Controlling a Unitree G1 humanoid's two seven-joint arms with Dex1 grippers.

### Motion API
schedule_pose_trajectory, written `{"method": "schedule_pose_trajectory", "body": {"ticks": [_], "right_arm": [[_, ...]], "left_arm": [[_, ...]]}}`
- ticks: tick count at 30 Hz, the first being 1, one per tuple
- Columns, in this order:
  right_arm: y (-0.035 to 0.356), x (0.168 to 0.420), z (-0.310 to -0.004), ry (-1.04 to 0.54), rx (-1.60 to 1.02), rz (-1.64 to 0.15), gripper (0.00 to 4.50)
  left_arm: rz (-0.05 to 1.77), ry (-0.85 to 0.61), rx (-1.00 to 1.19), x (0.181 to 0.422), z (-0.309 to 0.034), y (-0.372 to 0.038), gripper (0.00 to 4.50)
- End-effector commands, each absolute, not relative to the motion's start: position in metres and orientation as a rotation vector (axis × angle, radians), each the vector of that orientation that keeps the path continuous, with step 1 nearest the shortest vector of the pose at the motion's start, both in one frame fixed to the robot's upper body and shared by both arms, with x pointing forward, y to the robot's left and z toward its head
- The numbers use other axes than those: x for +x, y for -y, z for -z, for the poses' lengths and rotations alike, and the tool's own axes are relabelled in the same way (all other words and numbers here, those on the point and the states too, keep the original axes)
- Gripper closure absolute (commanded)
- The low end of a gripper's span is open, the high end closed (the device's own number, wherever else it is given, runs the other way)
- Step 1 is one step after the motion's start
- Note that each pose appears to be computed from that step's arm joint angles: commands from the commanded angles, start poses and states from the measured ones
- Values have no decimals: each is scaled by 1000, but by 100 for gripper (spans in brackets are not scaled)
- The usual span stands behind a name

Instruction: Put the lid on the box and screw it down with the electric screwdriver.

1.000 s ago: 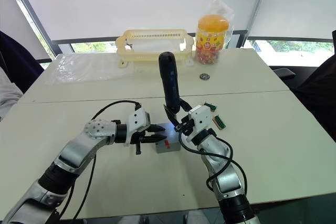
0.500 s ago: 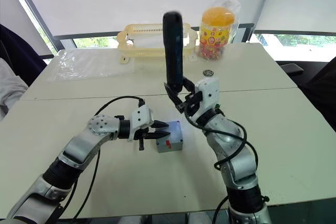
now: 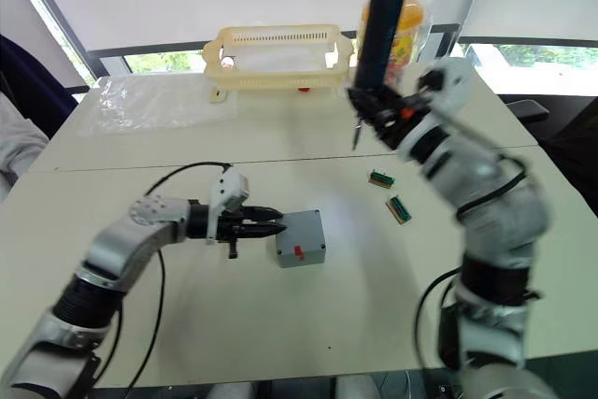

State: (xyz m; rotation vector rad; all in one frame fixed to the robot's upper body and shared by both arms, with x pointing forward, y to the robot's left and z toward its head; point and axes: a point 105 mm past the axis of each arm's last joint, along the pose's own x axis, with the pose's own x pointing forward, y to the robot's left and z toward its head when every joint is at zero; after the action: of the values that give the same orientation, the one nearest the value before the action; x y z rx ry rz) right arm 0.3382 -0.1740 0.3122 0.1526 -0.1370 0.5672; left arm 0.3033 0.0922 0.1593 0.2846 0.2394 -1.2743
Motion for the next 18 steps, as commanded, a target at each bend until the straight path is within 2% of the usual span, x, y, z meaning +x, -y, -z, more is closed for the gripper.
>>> {"method": "schedule_pose_trajectory", "body": {"ticks": [1,4,6,12,18], "right_arm": [[194,330,-315,-7,126,-564,275],[242,316,-262,-416,121,-419,275],[254,302,-245,-546,111,-414,275],[288,282,-213,-773,175,-311,275],[306,269,-179,-912,212,-214,275]], "left_arm": [[1381,-158,336,290,-193,-84,325],[1464,-107,394,278,-210,-75,325],[1491,-94,419,274,-210,-69,325],[1608,-81,424,255,-200,-46,325],[1614,-56,467,258,-186,-29,325]]}}
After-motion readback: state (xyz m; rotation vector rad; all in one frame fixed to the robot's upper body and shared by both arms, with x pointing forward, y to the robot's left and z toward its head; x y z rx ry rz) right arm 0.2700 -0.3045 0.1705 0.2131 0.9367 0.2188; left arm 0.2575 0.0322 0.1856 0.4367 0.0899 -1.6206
